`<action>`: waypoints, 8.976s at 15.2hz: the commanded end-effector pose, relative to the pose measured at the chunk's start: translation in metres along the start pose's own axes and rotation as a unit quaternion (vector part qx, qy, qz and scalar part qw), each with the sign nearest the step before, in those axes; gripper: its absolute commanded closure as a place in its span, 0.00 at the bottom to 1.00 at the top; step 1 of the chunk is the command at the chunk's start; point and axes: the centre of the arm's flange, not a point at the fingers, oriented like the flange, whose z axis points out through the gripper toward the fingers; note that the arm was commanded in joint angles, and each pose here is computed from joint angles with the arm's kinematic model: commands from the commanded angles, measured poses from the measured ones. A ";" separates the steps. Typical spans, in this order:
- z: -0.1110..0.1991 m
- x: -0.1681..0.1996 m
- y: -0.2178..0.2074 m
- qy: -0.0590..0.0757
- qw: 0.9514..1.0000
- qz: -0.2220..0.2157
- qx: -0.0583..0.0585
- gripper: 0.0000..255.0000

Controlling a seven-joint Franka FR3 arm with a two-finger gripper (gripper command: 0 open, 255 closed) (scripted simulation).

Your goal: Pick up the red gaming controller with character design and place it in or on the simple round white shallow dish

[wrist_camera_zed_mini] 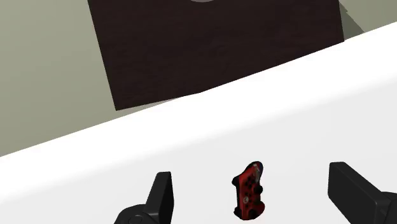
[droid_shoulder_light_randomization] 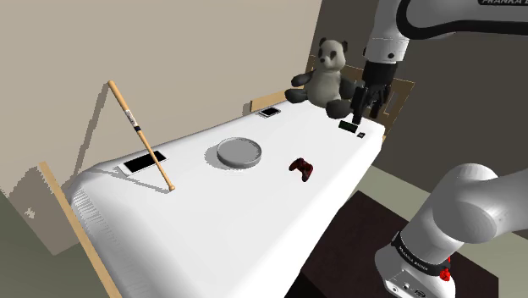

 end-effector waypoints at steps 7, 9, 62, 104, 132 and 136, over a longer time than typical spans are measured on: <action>0.061 0.045 -0.010 0.011 1.000 -0.005 0.003 0.00; 0.082 0.061 -0.013 0.015 1.000 -0.007 0.004 0.00; 0.284 0.101 0.035 0.093 0.956 0.197 0.194 0.00; 0.179 0.204 -0.051 0.093 0.956 0.197 0.194 1.00; 0.241 0.322 -0.138 0.093 0.956 0.197 0.194 1.00; 0.241 0.322 -0.138 0.093 0.956 0.197 0.194 1.00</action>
